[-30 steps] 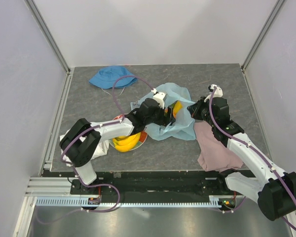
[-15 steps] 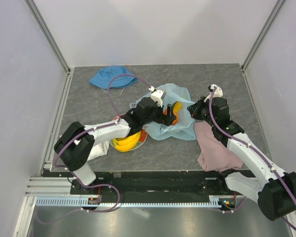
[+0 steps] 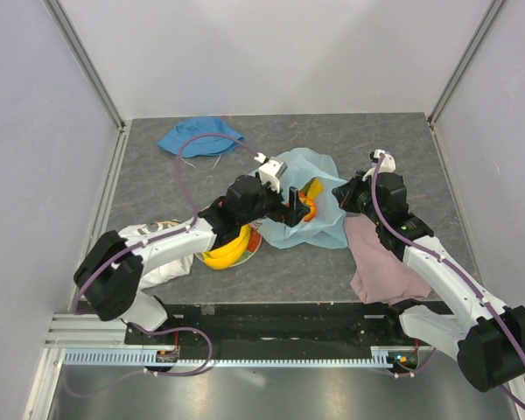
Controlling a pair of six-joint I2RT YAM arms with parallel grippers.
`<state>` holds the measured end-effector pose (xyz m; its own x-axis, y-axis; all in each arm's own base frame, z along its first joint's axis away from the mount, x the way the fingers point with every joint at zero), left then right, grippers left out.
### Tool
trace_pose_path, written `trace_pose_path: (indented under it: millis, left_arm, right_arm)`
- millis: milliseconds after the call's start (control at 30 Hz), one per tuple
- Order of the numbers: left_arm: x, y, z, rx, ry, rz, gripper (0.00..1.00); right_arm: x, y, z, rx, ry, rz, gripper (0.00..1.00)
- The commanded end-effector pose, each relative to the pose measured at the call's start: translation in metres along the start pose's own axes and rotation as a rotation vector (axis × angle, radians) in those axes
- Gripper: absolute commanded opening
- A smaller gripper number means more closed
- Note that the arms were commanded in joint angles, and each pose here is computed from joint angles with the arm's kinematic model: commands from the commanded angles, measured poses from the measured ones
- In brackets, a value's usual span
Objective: Place the fruits into the plastic bag
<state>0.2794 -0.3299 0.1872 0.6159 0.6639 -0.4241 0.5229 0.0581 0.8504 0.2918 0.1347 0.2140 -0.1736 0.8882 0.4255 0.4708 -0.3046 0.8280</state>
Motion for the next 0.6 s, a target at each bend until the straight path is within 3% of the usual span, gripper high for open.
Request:
trace_pose_path:
  millis: [0, 567]
  left_arm:
    - [-0.024, 0.016, -0.027, -0.072, -0.136, 0.069, 0.99]
    - [0.018, -0.009, -0.11, -0.093, 0.109, 0.091, 0.99]
  right_arm:
    - [0.003, 0.011, -0.003, -0.046, 0.01, -0.009, 0.0]
    - [0.002, 0.01, -0.004, -0.047, 0.008, -0.01, 0.0]
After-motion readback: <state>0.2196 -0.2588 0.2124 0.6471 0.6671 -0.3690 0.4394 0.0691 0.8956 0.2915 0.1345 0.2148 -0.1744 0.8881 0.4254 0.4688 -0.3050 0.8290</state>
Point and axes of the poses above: each gripper's point midway between its finger pads, its own z axis out along the fingers, its own x axis along the line the jaws close on, y = z × x, the point moved 4 cm from there along -z, back along the fingers, and after that the axes turned 5 degrees about -z, right-handed, at the moved point
